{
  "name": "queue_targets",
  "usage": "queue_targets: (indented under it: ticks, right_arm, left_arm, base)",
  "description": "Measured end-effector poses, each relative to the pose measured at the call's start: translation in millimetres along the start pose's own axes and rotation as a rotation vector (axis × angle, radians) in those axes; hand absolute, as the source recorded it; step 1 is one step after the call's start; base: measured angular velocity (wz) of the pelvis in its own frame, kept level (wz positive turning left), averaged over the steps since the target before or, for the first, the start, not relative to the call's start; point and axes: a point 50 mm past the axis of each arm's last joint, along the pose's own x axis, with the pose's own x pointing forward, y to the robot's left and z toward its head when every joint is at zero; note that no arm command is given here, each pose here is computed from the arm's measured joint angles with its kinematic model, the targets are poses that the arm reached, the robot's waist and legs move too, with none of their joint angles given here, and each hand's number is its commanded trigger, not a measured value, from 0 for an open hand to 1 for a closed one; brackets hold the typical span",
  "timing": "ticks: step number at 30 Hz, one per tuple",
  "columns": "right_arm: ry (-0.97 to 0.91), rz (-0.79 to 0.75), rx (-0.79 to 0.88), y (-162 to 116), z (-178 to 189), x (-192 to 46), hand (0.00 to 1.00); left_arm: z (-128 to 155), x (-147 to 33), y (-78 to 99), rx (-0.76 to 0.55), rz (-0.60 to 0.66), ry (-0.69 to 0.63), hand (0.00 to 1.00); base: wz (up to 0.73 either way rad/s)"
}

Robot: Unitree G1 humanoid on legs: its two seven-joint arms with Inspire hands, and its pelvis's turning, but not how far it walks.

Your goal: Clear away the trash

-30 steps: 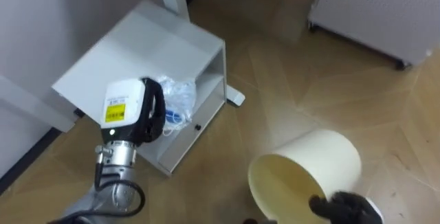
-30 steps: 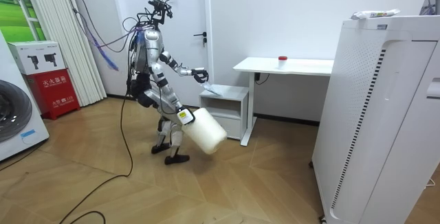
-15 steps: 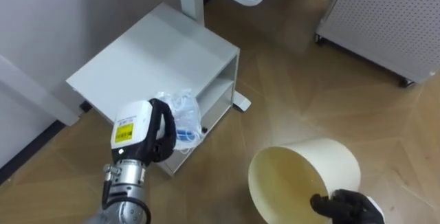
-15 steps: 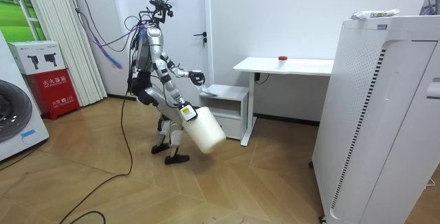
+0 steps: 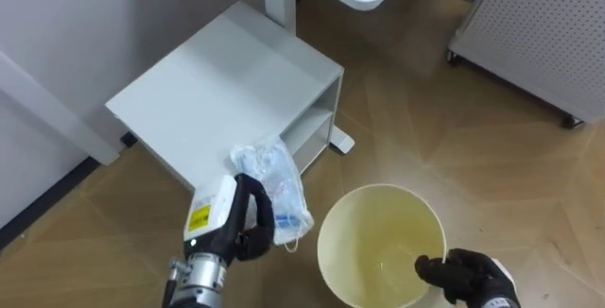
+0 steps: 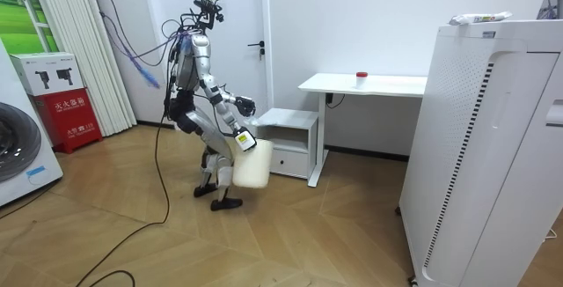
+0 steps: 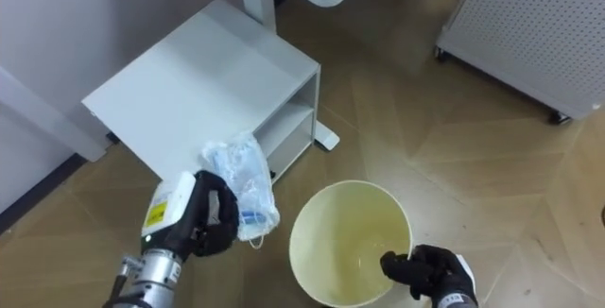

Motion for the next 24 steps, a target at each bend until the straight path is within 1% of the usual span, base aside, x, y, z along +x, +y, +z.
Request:
queue_targets:
  ticks: [3, 6, 8, 9, 11, 14, 17, 24]
  right_arm:
    - [0.006, -0.009, 0.004, 1.2, -2.3, -0.2, 1.0]
    - [0.007, 0.01, 0.015, 9.4, -5.6, -0.6, 1.0]
    - [0.007, 0.028, 0.02, 13.8, -6.7, -0.8, 1.0]
    - [0.008, 0.03, 0.021, 14.6, -7.0, -0.9, 1.0]
    - [0.013, 0.032, 0.021, 15.9, -8.4, -1.1, 1.0]
    - [0.029, 0.027, 0.024, 16.1, -12.9, -1.6, 1.0]
    - [0.033, 0.026, 0.028, 16.6, -15.4, -2.2, 1.0]
    - [0.03, 0.026, 0.03, 16.7, -17.7, -3.0, 1.0]
  left_arm:
    - [2.2, -6.1, -5.6, -0.036, -0.053, -0.001, 1.0]
    - [3.3, -10.7, -15.2, -0.069, -0.136, 0.012, 1.0]
    - [8.8, -13.8, -24.4, -0.137, -0.192, 0.025, 1.0]
    - [9.1, -15.3, -26.2, -0.156, -0.203, 0.032, 1.0]
    - [12.5, -23.8, -36.4, -0.207, -0.263, 0.042, 1.0]
    - [13.7, -32.1, -45.9, -0.223, -0.336, 0.045, 1.0]
    - [15.6, -33.4, -49.2, -0.231, -0.376, 0.04, 1.0]
    - [19.0, -33.8, -52.7, -0.242, -0.411, 0.032, 1.0]
  base:
    - [0.0]
    - [0.0]
    - [0.0]
    - [0.0]
    - [0.0]
    - [0.0]
    - [0.0]
    - [-0.01]
